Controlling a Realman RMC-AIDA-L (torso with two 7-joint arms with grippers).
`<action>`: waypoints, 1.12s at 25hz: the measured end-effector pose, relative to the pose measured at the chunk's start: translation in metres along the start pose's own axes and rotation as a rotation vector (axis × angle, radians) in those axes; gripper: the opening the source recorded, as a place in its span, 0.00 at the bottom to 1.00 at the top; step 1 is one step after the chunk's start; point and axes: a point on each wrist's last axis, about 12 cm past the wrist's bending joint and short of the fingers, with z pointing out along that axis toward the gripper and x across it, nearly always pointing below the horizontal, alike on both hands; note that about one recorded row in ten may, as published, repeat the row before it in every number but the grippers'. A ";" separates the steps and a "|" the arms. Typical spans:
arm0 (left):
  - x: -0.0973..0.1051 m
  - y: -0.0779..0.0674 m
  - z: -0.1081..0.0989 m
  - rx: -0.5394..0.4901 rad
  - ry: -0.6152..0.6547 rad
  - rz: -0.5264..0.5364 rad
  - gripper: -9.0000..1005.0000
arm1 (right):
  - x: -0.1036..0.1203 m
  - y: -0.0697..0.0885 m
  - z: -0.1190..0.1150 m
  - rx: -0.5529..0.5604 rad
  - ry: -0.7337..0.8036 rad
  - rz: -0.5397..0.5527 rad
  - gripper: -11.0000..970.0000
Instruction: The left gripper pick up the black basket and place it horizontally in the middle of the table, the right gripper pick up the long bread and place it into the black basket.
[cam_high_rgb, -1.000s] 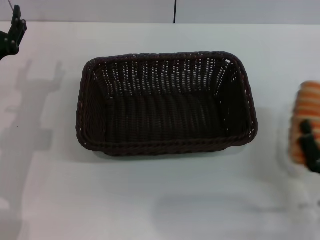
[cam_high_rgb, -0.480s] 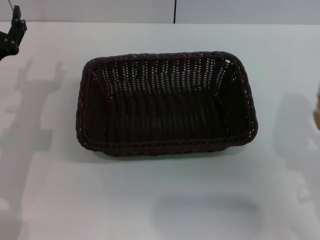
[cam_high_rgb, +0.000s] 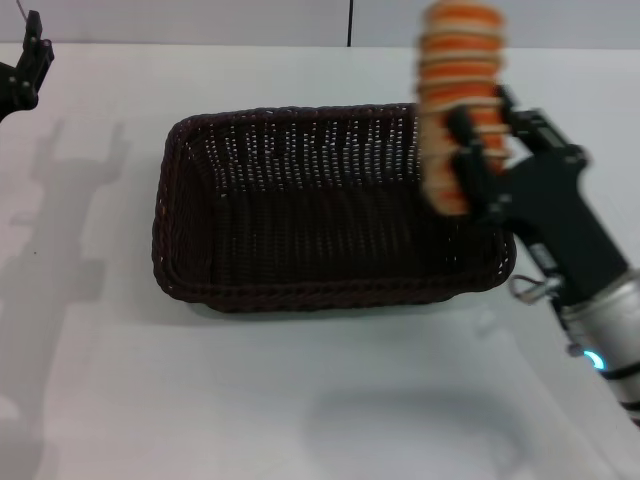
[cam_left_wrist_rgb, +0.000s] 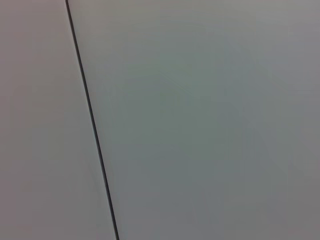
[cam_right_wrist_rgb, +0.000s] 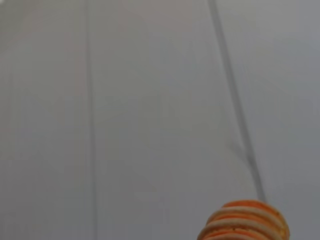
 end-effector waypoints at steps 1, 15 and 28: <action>0.000 0.000 0.000 0.000 0.000 0.000 0.82 | 0.003 0.005 0.007 -0.040 0.024 0.006 0.43; 0.001 0.000 0.000 -0.001 0.004 -0.001 0.82 | 0.003 0.011 0.008 -0.023 0.022 0.045 0.63; 0.003 0.004 -0.005 -0.018 0.010 -0.006 0.82 | -0.014 -0.021 -0.038 0.309 -0.103 0.006 0.83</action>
